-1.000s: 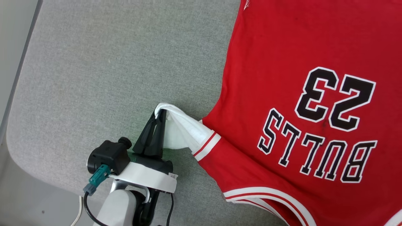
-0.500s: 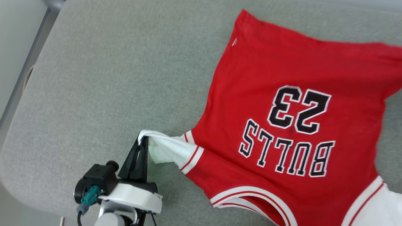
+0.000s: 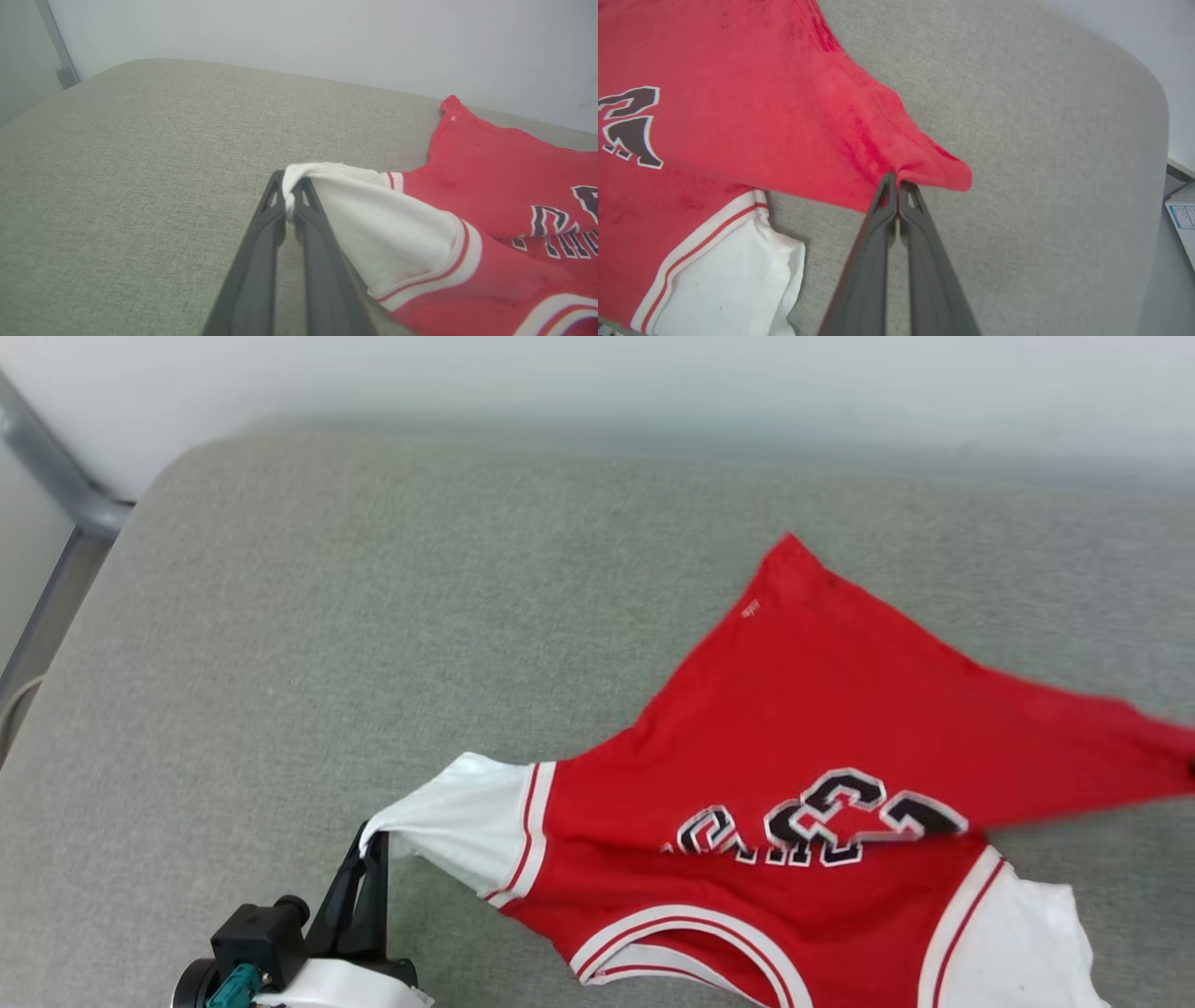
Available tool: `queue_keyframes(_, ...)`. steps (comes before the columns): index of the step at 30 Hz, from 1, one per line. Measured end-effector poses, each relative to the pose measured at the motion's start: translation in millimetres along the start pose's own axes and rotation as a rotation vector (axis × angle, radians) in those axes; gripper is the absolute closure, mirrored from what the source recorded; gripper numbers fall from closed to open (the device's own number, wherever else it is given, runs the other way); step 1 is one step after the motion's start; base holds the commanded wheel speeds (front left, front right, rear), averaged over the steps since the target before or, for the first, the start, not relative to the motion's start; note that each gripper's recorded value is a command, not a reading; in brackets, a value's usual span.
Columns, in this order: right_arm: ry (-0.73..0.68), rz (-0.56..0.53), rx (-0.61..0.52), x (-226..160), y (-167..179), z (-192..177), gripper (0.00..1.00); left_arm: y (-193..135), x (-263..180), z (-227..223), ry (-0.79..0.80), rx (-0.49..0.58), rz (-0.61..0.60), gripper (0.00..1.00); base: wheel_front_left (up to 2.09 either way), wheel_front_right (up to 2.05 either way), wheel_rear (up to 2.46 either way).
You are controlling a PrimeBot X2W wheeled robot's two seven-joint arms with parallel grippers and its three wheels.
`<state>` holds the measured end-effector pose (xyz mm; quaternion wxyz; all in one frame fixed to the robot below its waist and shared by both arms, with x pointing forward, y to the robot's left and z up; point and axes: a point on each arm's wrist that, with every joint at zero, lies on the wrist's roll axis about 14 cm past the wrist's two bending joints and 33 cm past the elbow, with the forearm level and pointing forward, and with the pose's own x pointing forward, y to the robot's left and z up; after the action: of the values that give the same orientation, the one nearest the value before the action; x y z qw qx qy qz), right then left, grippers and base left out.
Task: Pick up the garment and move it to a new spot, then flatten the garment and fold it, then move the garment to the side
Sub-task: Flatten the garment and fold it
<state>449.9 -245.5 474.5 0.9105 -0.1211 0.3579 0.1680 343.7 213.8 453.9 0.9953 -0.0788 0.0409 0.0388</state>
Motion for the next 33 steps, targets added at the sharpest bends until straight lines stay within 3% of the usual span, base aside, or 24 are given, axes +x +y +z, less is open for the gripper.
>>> queue_keyframes(13, 0.196, -0.046, 0.284, -57.3, 31.4, -155.9, 1.0, -9.6, -8.3, 8.7, -0.029, 0.009, -0.044, 1.0, 0.0, 0.0, 0.0)
queue_keyframes(19, 0.309, -0.042, 0.408, -63.4, 57.6, -209.0, 1.0, -11.7, -8.3, 9.8, -0.029, 0.013, -0.053, 1.0, 0.0, 0.0, 0.0)
queue_keyframes(22, 0.313, -0.041, 0.423, -61.6, 63.5, -215.0, 1.0, -11.8, -8.3, 9.4, -0.027, 0.016, -0.055, 1.0, 0.0, 0.0, 0.0)
queue_keyframes(23, 0.296, -0.046, 0.427, -60.4, 62.6, -212.3, 0.61, -11.8, -8.1, 9.4, -0.027, 0.016, -0.056, 1.0, 0.0, 0.0, 0.0)
queue_keyframes(24, 0.276, -0.051, 0.429, -59.2, 60.9, -208.6, 0.0, -11.8, -7.9, 9.4, -0.027, 0.015, -0.054, 1.0, 0.0, 0.0, 0.0)
queue_keyframes(33, -0.097, -0.096, 0.33, -51.9, 21.7, -93.2, 0.0, -15.0, -10.1, 12.1, -0.033, 0.015, -0.06, 1.0, 0.0, 0.0, 0.0)
